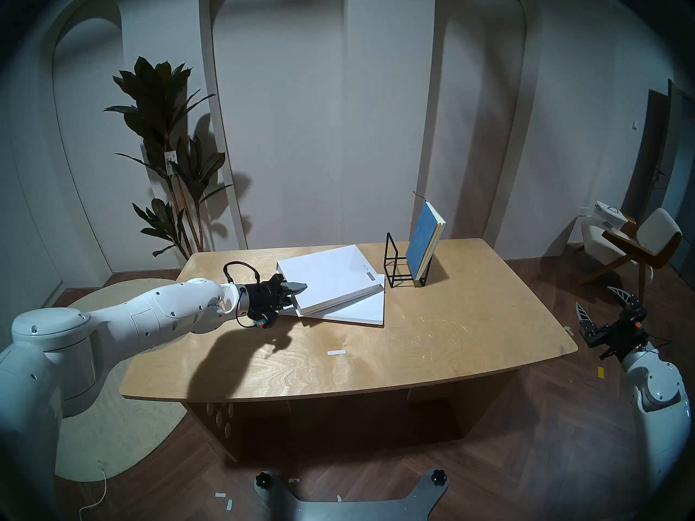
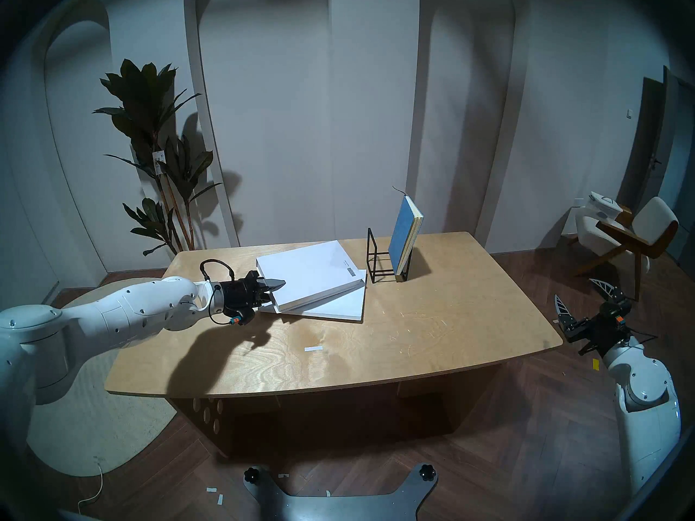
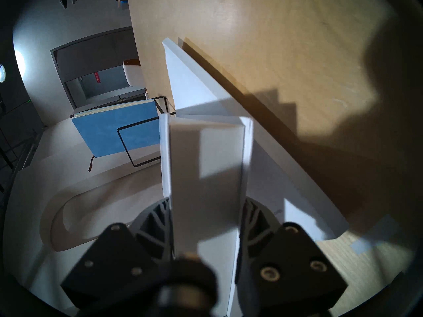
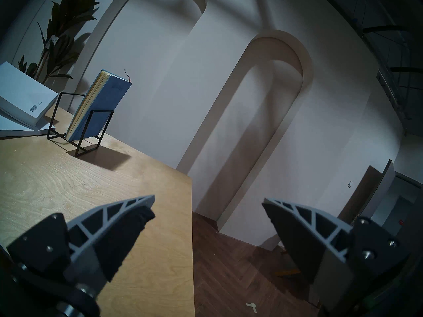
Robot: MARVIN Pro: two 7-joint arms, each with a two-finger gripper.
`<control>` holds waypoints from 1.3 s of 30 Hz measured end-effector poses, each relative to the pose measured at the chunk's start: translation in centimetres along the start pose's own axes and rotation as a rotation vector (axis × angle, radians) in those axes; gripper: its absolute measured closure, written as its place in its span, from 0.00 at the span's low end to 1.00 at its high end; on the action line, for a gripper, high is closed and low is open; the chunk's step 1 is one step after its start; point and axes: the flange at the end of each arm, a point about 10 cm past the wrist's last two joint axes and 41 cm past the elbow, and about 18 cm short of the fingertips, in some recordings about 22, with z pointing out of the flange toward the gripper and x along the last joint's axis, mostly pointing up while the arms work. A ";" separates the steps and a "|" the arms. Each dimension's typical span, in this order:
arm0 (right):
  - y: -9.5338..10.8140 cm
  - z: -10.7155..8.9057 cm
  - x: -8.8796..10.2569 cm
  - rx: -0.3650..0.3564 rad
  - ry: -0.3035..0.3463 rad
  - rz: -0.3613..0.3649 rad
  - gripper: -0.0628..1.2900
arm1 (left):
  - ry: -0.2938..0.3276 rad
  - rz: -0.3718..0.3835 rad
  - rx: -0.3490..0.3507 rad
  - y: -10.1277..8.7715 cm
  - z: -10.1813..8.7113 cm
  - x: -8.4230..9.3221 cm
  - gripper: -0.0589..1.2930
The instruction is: Stack the books into one stack
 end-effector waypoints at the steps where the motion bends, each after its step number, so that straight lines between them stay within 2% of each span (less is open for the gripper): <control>1: 0.0 0.0 0.0 0.000 0.000 0.000 0.02 | 0.003 0.011 -0.004 0.1 0.0 0.0 0.67; 4: 0.0 0.0 0.0 0.000 0.000 0.000 0.02 | 0.032 0.093 -0.051 1.1 -0.4 0.3 0.67; 7: 0.0 0.0 0.0 0.000 0.000 0.000 0.02 | 0.055 0.185 -0.054 1.3 -0.8 0.3 0.66; 8: 0.0 0.0 0.0 0.000 0.000 0.000 0.02 | 0.064 0.221 -0.054 1.3 -0.9 0.3 0.33; 9: 0.0 0.0 0.0 0.000 0.001 0.000 0.02 | 0.079 0.285 -0.049 1.3 -1.1 0.3 0.09; 20: 0.0 0.0 0.0 -0.001 0.002 0.000 0.02 | 0.114 0.562 0.018 0.4 -0.9 0.5 0.08; 25: 0.0 0.1 0.0 0.000 0.002 0.000 0.02 | 0.112 0.646 -0.001 0.3 -0.8 0.2 0.06; 32: 0.0 0.1 0.1 0.000 0.002 0.000 0.02 | 0.056 0.668 -0.108 1.2 -2.1 -1.3 0.06; 39: 0.0 0.1 0.1 0.000 0.002 0.000 0.02 | -0.010 0.633 -0.071 -0.1 -3.0 -2.3 0.06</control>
